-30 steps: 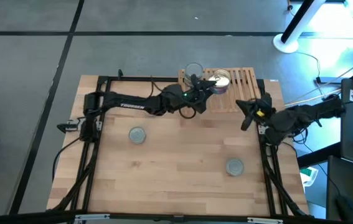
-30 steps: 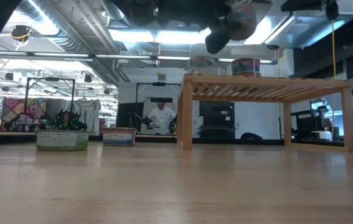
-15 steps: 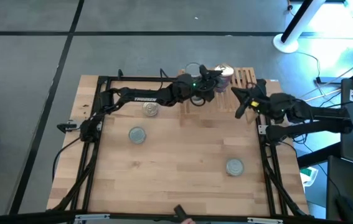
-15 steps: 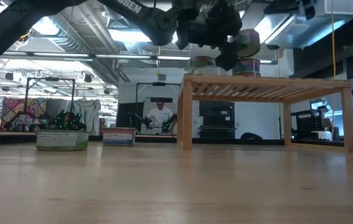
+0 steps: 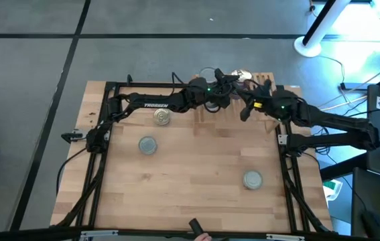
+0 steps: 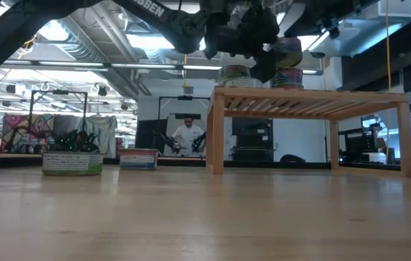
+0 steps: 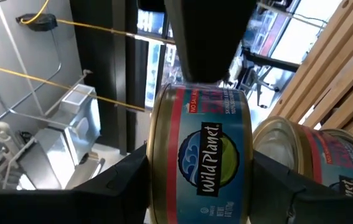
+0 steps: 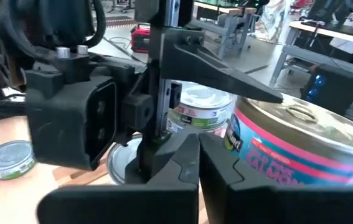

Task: Stack canned seafood by type on shelf
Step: Stack the blue pink tuna can on top of the blue pink tuna cans on the shelf

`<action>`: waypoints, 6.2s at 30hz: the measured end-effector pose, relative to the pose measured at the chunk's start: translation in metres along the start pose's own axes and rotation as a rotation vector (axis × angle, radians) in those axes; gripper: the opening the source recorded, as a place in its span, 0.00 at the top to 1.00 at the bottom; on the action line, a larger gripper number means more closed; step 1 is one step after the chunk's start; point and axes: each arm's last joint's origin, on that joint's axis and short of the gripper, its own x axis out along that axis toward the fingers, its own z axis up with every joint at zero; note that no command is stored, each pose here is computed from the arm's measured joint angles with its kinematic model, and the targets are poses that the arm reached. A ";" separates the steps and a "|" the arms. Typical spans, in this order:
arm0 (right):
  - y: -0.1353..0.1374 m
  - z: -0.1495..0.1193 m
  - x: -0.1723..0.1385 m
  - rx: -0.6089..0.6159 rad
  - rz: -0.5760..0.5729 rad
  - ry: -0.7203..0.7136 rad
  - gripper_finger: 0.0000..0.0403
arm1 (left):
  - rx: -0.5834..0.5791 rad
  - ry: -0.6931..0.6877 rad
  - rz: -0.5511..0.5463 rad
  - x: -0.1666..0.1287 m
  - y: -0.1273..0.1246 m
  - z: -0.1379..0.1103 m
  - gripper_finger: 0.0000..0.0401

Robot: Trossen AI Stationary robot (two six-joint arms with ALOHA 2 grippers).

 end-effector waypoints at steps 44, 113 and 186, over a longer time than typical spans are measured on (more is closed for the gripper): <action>0.005 -0.009 0.020 -0.047 -0.099 0.064 0.99 | -0.068 -0.010 -0.058 0.000 -0.006 0.000 0.48; 0.006 -0.009 0.020 -0.047 -0.099 0.064 0.99 | -0.014 0.094 -0.135 0.004 0.013 0.005 0.48; 0.006 -0.009 0.019 -0.046 -0.097 0.064 0.99 | -0.032 0.115 -0.183 0.003 0.024 0.019 0.48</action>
